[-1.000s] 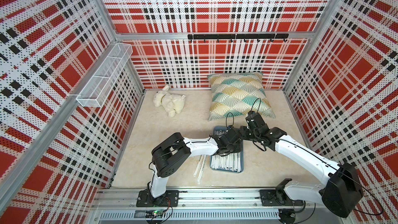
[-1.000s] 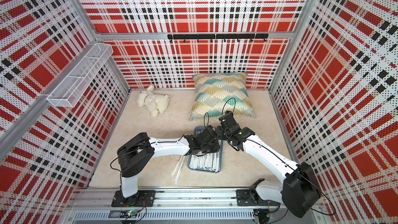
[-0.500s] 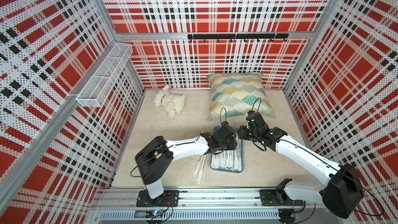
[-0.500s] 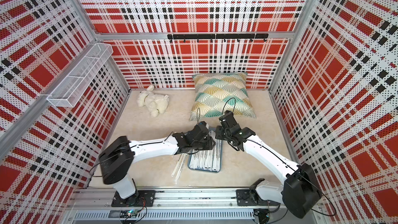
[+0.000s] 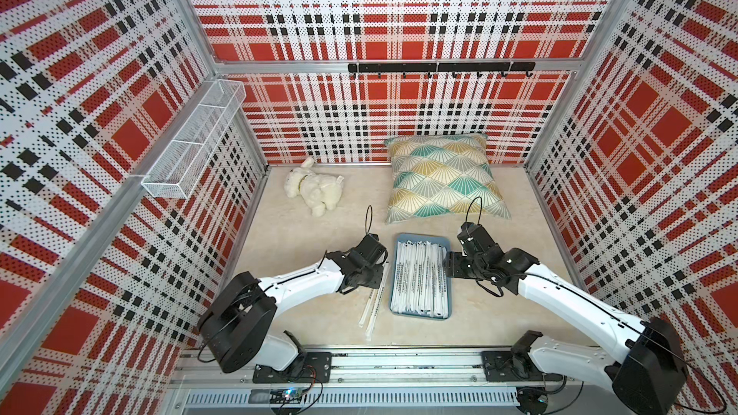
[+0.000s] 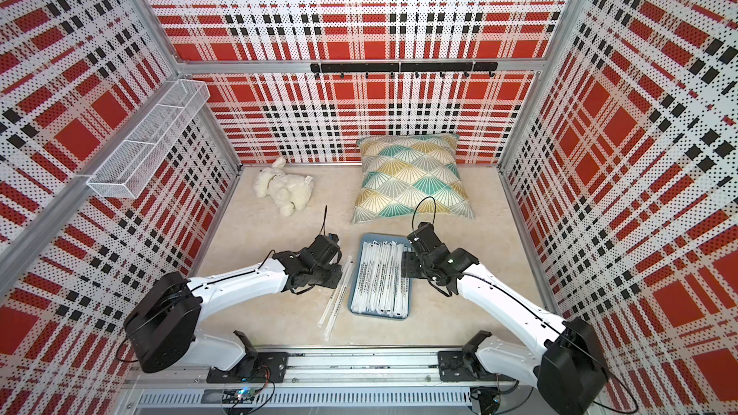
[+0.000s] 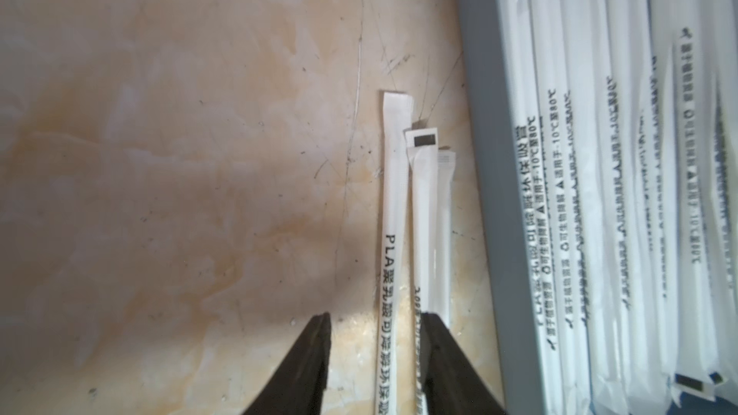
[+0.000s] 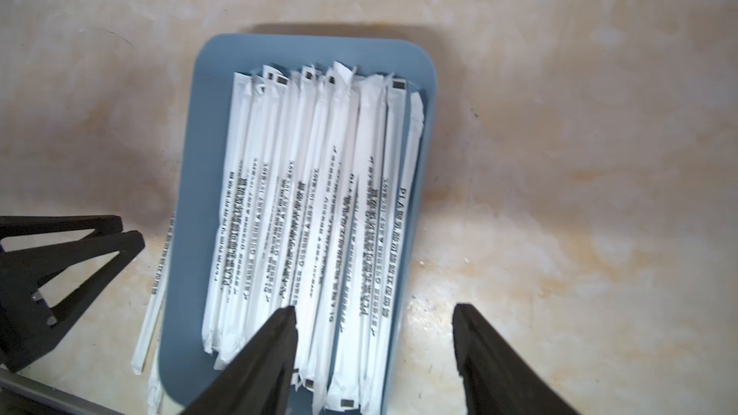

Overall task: Put the straws into the storage box
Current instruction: Pick up the straw from the center of the board.

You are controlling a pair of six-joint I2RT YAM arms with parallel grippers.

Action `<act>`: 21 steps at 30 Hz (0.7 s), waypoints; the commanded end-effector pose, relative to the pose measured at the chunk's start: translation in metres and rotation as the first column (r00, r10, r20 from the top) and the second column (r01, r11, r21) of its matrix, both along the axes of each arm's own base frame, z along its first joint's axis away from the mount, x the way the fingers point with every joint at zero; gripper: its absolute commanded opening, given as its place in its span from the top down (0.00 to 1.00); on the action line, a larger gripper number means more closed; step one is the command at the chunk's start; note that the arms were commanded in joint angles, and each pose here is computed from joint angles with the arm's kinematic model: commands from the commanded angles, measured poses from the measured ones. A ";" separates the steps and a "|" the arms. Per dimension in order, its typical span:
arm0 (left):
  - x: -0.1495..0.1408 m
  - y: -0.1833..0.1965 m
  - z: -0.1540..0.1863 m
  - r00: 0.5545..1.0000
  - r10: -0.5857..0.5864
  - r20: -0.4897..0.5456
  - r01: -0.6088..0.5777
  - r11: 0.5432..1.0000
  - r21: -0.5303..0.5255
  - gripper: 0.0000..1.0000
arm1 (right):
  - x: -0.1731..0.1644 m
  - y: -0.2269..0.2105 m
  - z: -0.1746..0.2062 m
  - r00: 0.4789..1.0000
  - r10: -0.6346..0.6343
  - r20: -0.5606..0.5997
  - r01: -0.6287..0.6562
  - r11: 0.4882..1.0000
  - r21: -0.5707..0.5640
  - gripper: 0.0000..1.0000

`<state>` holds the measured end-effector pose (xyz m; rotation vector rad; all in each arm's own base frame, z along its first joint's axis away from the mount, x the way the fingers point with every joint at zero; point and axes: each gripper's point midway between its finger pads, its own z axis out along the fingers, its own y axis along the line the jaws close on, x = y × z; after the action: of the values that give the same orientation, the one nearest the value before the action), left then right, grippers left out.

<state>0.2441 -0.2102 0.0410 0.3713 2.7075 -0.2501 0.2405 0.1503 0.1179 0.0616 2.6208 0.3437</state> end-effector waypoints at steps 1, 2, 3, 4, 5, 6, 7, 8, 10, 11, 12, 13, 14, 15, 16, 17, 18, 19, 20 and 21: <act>-0.003 -0.003 -0.009 0.998 -0.052 -0.032 0.052 0.998 0.018 0.61 | -0.004 -0.014 0.001 0.999 -0.052 -0.002 0.052 0.999 0.006 0.31; -0.003 -0.003 -0.011 0.998 -0.051 -0.039 0.052 0.998 0.019 0.63 | -0.004 -0.014 0.001 0.999 -0.054 0.002 0.054 0.999 0.009 0.32; -0.004 -0.003 -0.012 0.998 -0.050 -0.041 0.051 0.998 0.021 0.64 | -0.003 -0.014 0.001 0.998 -0.056 0.003 0.056 0.998 0.010 0.32; -0.003 -0.001 -0.014 0.998 -0.044 -0.045 0.045 0.999 0.026 0.66 | -0.003 -0.014 0.000 0.998 -0.056 -0.001 0.056 0.998 0.006 0.33; -0.003 0.000 -0.015 0.998 -0.039 -0.049 0.041 0.999 0.028 0.67 | -0.003 -0.015 -0.003 0.998 -0.057 -0.004 0.057 0.998 0.000 0.33; -0.003 0.000 -0.016 0.998 -0.038 -0.053 0.040 0.999 0.027 0.68 | -0.003 -0.015 -0.004 0.998 -0.060 -0.006 0.060 0.998 -0.005 0.33; -0.003 0.000 -0.017 0.998 -0.039 -0.056 0.041 0.999 0.030 0.68 | -0.002 -0.016 -0.006 0.998 -0.063 -0.007 0.063 0.998 -0.010 0.34; -0.003 0.000 -0.019 0.997 -0.042 -0.060 0.044 0.998 0.034 0.68 | -0.002 -0.018 -0.008 0.998 -0.069 -0.009 0.069 0.998 -0.014 0.34; -0.004 0.000 -0.022 0.997 -0.048 -0.068 0.050 0.998 0.038 0.68 | 0.000 -0.021 -0.010 0.997 -0.077 -0.012 0.077 0.997 -0.012 0.34; -0.005 0.000 -0.025 0.996 -0.050 -0.073 0.054 0.998 0.045 0.69 | 0.000 -0.023 -0.012 0.996 -0.084 -0.017 0.084 0.996 -0.010 0.34; -0.005 0.001 -0.026 0.996 -0.052 -0.075 0.056 0.997 0.051 0.69 | 0.001 -0.025 -0.013 0.996 -0.093 -0.017 0.093 0.996 -0.008 0.34; -0.005 0.001 -0.028 0.996 -0.055 -0.076 0.059 0.997 0.056 0.70 | 0.003 -0.027 -0.015 0.995 -0.098 -0.021 0.098 0.995 -0.005 0.34; -0.005 0.001 -0.030 0.995 -0.058 -0.079 0.063 0.996 0.063 0.71 | 0.003 -0.029 -0.016 0.994 -0.105 -0.026 0.105 0.994 0.001 0.34; -0.005 0.001 -0.031 0.995 -0.059 -0.079 0.065 0.995 0.074 0.73 | 0.004 -0.030 -0.017 0.994 -0.108 -0.028 0.108 0.994 0.005 0.34; -0.004 0.003 -0.032 0.996 -0.054 -0.077 0.060 0.994 0.087 0.74 | 0.005 -0.030 -0.017 0.993 -0.111 -0.027 0.111 0.994 0.010 0.34; -0.003 0.005 -0.033 0.996 -0.046 -0.077 0.054 0.993 0.103 0.77 | 0.006 -0.030 -0.017 0.993 -0.112 -0.027 0.112 0.994 0.012 0.34; -0.001 0.006 -0.032 0.996 -0.040 -0.074 0.048 0.992 0.115 0.82 | 0.006 -0.029 -0.015 0.993 -0.112 -0.023 0.112 0.994 0.015 0.34; 0.001 0.008 -0.030 0.997 -0.031 -0.068 0.040 0.991 0.126 0.87 | 0.007 -0.029 -0.014 0.993 -0.112 -0.021 0.113 0.993 0.019 0.34; 0.004 0.011 -0.028 0.998 -0.017 -0.061 0.025 0.990 0.137 0.92 | 0.007 -0.029 -0.014 0.994 -0.112 -0.020 0.112 0.994 0.019 0.35; 0.010 0.016 -0.023 0.999 0.007 -0.048 0.000 0.989 0.150 0.97 | 0.008 -0.028 -0.012 0.994 -0.111 -0.017 0.112 0.994 0.021 0.35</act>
<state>0.2474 -0.2054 0.0166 0.4343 2.7744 -0.1436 0.2440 0.1197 0.1024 0.2198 2.6328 0.3150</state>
